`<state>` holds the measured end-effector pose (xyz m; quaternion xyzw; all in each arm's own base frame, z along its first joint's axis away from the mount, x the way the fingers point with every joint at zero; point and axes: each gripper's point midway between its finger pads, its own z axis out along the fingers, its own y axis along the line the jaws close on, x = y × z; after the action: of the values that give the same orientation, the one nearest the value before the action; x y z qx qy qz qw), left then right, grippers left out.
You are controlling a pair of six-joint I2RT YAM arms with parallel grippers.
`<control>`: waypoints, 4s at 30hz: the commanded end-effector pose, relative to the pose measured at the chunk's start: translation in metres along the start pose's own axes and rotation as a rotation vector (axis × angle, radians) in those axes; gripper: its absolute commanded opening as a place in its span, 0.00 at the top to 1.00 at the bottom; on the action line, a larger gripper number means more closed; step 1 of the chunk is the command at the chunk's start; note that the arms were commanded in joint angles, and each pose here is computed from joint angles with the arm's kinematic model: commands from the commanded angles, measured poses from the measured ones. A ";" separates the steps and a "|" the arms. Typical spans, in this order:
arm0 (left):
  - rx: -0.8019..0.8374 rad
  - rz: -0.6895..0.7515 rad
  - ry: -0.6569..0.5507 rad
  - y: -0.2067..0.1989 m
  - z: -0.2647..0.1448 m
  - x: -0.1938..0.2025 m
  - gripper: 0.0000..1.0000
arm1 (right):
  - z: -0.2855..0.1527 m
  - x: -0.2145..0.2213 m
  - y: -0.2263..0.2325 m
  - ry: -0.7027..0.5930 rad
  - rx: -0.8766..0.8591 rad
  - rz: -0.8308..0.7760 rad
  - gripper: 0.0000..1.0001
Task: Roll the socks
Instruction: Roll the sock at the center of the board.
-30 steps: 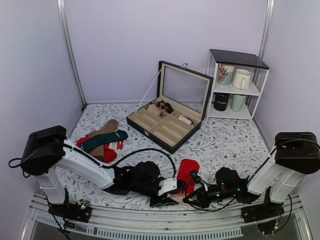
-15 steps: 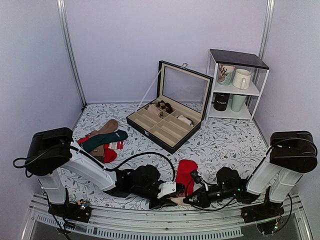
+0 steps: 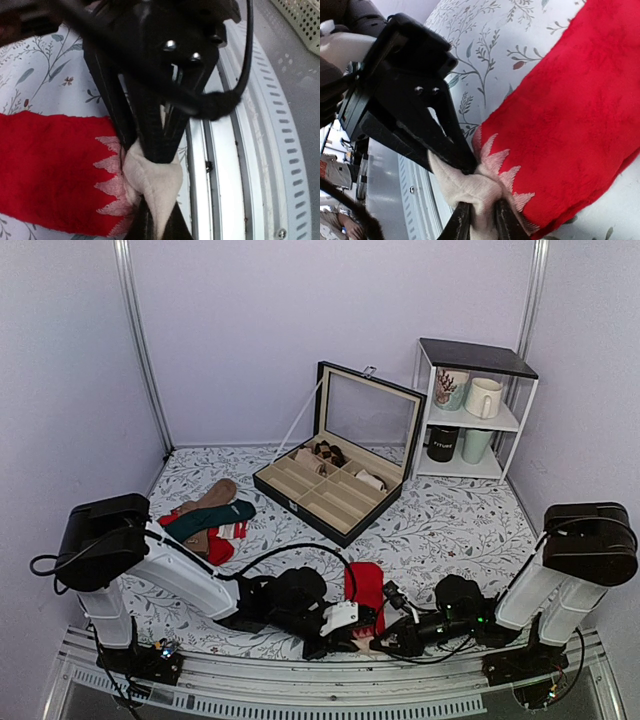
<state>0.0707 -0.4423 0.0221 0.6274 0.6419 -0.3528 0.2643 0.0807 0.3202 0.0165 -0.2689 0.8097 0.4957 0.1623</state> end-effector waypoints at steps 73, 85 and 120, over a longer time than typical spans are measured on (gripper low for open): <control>-0.201 0.152 -0.056 -0.008 -0.023 0.004 0.59 | 0.001 0.063 -0.040 0.279 0.245 -0.032 1.00; -0.294 0.179 -0.090 0.002 -0.030 0.000 0.43 | 0.000 0.068 -0.039 0.295 0.227 -0.027 1.00; -0.099 -0.209 0.393 -0.023 -0.010 0.105 1.00 | -0.034 -0.020 -0.007 -0.107 0.239 -0.273 0.59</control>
<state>0.0672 -0.4379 0.0160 0.6065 0.6802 -0.2733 0.3079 0.0817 0.3126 0.0325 -0.3143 0.8130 0.4367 0.2228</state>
